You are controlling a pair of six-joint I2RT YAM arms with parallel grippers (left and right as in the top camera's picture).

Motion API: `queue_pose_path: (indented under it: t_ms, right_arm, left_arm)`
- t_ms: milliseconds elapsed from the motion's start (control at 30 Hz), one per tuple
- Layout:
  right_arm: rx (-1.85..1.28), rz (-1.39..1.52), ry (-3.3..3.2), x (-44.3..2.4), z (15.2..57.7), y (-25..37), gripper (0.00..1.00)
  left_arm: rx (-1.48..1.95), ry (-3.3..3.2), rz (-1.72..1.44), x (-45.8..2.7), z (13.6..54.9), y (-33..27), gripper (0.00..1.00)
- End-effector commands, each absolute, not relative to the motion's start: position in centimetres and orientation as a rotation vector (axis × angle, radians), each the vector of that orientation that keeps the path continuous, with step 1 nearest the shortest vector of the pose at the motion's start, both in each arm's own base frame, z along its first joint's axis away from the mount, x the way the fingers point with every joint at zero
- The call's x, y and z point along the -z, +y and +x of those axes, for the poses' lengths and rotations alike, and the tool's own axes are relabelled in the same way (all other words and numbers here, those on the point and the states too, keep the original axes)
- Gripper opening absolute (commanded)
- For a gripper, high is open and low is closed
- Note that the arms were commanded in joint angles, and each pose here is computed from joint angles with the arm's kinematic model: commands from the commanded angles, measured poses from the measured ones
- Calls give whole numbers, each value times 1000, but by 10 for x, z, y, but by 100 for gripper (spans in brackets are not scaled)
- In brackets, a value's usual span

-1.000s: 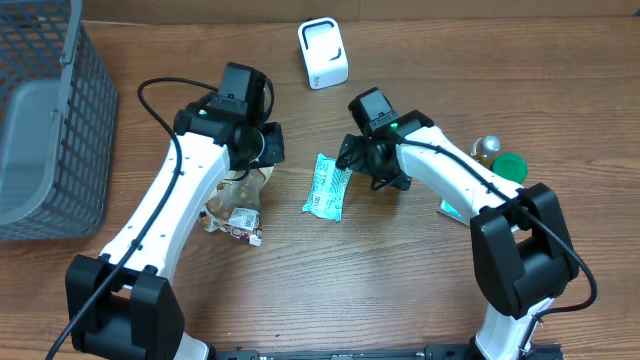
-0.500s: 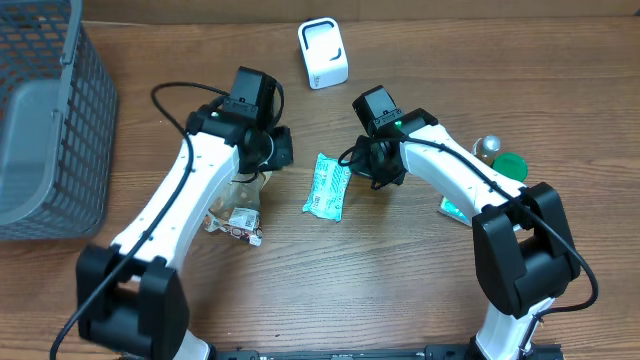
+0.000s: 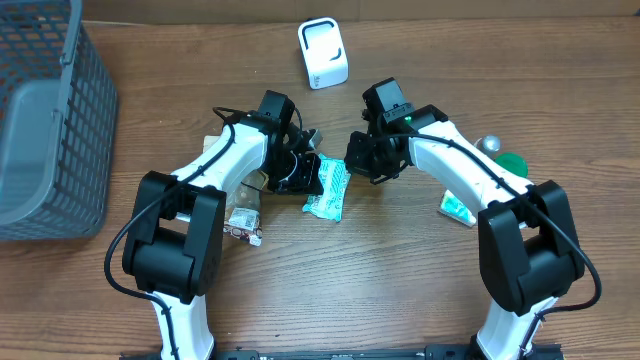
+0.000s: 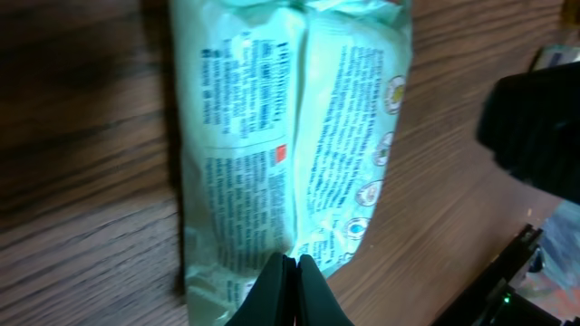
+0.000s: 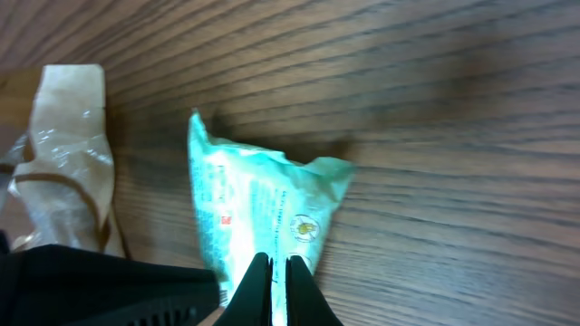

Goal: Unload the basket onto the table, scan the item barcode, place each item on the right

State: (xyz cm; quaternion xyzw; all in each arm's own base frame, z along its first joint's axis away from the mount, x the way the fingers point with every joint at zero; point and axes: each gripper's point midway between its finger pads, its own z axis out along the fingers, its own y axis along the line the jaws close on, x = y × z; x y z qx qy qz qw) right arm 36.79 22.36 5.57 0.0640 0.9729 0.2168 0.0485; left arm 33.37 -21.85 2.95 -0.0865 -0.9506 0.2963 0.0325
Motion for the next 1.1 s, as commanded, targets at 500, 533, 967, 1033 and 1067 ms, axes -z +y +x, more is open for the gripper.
queue_pose_path:
  t_ms: [500, 533, 967, 1033, 1067]
  right_arm:
    - [-676, 174, 3049, -8, 369, 230, 4]
    - [-675, 174, 3050, -8, 369, 230, 4]
    - [-629, 181, 3052, -6, 370, 225, 4]
    - [-629, 181, 3051, -6, 370, 225, 4]
    - [-629, 181, 3051, -6, 370, 225, 4]
  left_arm:
    - [-590, -3014, -245, 6, 336, -199, 4]
    - [-572, -3011, -243, 10, 335, -198, 4]
    - [-466, -2963, -199, 25, 323, -185, 4]
    - [-443, -2951, -190, 25, 320, -181, 4]
    - [-438, -2942, -180, 24, 318, -179, 4]
